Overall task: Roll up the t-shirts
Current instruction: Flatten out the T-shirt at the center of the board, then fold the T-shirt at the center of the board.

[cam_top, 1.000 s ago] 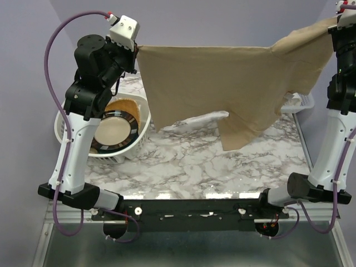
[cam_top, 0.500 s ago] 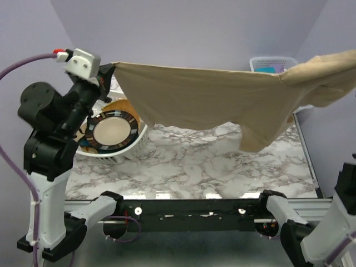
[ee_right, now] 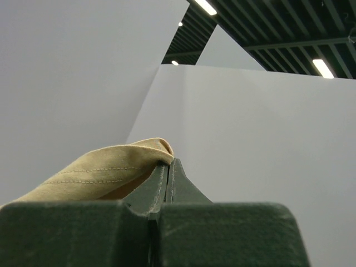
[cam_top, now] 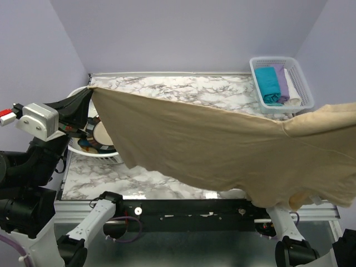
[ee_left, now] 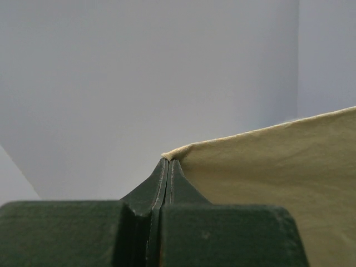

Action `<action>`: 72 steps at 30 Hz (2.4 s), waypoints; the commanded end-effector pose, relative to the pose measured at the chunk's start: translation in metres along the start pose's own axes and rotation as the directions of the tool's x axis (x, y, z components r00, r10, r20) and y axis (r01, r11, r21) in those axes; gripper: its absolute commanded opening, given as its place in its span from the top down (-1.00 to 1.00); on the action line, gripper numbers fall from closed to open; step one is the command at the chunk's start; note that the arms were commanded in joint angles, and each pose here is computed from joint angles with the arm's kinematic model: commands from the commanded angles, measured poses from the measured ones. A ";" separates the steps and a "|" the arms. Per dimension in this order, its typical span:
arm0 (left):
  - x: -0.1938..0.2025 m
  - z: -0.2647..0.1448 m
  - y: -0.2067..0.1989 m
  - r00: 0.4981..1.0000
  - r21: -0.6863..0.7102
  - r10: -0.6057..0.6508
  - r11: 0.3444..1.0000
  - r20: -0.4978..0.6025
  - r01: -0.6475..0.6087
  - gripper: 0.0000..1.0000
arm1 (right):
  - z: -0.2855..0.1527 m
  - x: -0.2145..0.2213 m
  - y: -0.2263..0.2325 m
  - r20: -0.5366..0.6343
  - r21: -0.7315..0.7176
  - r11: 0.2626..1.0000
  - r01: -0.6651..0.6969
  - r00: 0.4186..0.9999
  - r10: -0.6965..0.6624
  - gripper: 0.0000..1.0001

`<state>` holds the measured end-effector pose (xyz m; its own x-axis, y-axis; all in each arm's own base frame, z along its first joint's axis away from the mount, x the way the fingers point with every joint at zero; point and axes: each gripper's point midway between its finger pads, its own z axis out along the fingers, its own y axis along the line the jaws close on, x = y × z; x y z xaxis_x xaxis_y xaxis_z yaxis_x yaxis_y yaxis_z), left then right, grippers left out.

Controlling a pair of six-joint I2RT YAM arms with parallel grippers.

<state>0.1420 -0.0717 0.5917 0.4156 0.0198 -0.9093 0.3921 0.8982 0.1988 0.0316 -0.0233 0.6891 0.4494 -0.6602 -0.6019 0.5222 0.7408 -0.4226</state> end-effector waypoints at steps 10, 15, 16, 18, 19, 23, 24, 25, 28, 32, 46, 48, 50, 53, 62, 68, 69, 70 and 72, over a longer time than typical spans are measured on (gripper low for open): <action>0.076 0.093 0.010 0.990 0.071 0.035 0.997 -0.139 -0.025 1.00 | 0.064 0.077 0.070 -0.137 -0.159 0.978 -0.138 0.984 0.117 0.99; 0.195 0.122 -0.011 0.938 0.176 -0.001 0.982 -0.347 0.066 1.00 | 0.051 0.189 0.177 -0.365 -0.411 0.871 -0.268 0.924 0.113 0.99; 0.213 0.124 -0.016 0.926 0.193 -0.007 0.977 -0.379 0.087 1.00 | 0.044 0.207 0.193 -0.402 -0.445 0.848 -0.287 0.911 0.097 0.99; 0.272 0.129 -0.027 0.871 0.218 -0.026 0.964 -0.490 0.151 1.00 | 0.016 0.265 0.239 -0.522 -0.521 0.775 -0.357 0.852 0.042 0.99; 0.292 0.129 -0.037 0.851 0.239 -0.028 0.954 -0.525 0.179 1.00 | 0.004 0.287 0.256 -0.561 -0.544 0.747 -0.382 0.828 0.015 0.99; 0.389 0.132 -0.061 0.740 0.264 -0.011 0.930 -0.672 0.254 1.00 | -0.048 0.375 0.314 -0.689 -0.588 0.659 -0.469 0.718 -0.104 0.99; 0.421 0.136 -0.064 0.695 0.255 -0.010 0.926 -0.719 0.277 1.00 | -0.049 0.394 0.322 -0.698 -0.585 0.665 -0.463 0.705 -0.123 0.99; 0.436 0.139 -0.063 0.674 0.255 0.002 0.926 -0.739 0.277 1.00 | -0.060 0.424 0.337 -0.738 -0.582 0.648 -0.491 0.654 -0.168 0.99; 0.487 0.151 -0.053 0.596 0.233 0.045 0.942 -0.802 0.243 1.00 | -0.069 0.487 0.361 -0.797 -0.560 0.651 -0.512 0.548 -0.255 0.99; 0.527 0.165 -0.038 0.548 0.203 0.068 0.961 -0.834 0.190 1.00 | -0.046 0.526 0.371 -0.799 -0.560 0.681 -0.471 0.523 -0.295 0.99; 0.566 0.213 -0.026 0.568 0.198 0.066 0.965 -0.821 0.174 1.00 | -0.022 0.564 0.363 -0.771 -0.596 0.726 -0.342 0.498 -0.398 0.99; 0.563 0.221 -0.024 0.586 0.203 0.066 0.964 -0.808 0.170 1.00 | -0.020 0.563 0.358 -0.772 -0.595 0.732 -0.333 0.489 -0.405 0.99; 0.566 0.225 -0.025 0.590 0.206 0.066 0.963 -0.805 0.173 1.00 | -0.019 0.560 0.356 -0.768 -0.601 0.727 -0.332 0.491 -0.411 0.99; 0.559 0.239 -0.023 0.626 0.212 0.061 0.962 -0.777 0.170 1.00 | -0.018 0.559 0.352 -0.771 -0.597 0.736 -0.320 0.483 -0.415 0.99; 0.555 0.266 -0.019 0.661 0.227 0.066 0.961 -0.747 0.160 1.00 | -0.002 0.567 0.340 -0.770 -0.583 0.774 -0.246 0.472 -0.430 0.99; 0.556 0.265 -0.024 0.664 0.232 0.049 0.954 -0.746 0.190 1.00 | -0.011 0.561 0.339 -0.773 -0.592 0.759 -0.269 0.454 -0.442 0.99; 0.556 0.264 -0.025 0.662 0.230 0.044 0.953 -0.748 0.196 1.00 | -0.019 0.560 0.338 -0.772 -0.605 0.745 -0.283 0.436 -0.461 0.99; 0.552 0.265 -0.025 0.667 0.229 0.039 0.953 -0.744 0.200 1.00 | -0.020 0.554 0.334 -0.772 -0.606 0.743 -0.284 0.436 -0.462 0.99; 0.549 0.263 -0.028 0.670 0.230 0.025 0.948 -0.742 0.219 1.00 | -0.033 0.549 0.330 -0.786 -0.599 0.739 -0.307 0.399 -0.471 0.99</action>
<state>0.5754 -0.1973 0.1745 -0.3368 0.3987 -0.8530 0.6344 0.7656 0.1074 0.4529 -0.1345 0.1876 -0.5878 -0.5278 -0.6131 -0.1854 0.8256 -0.5329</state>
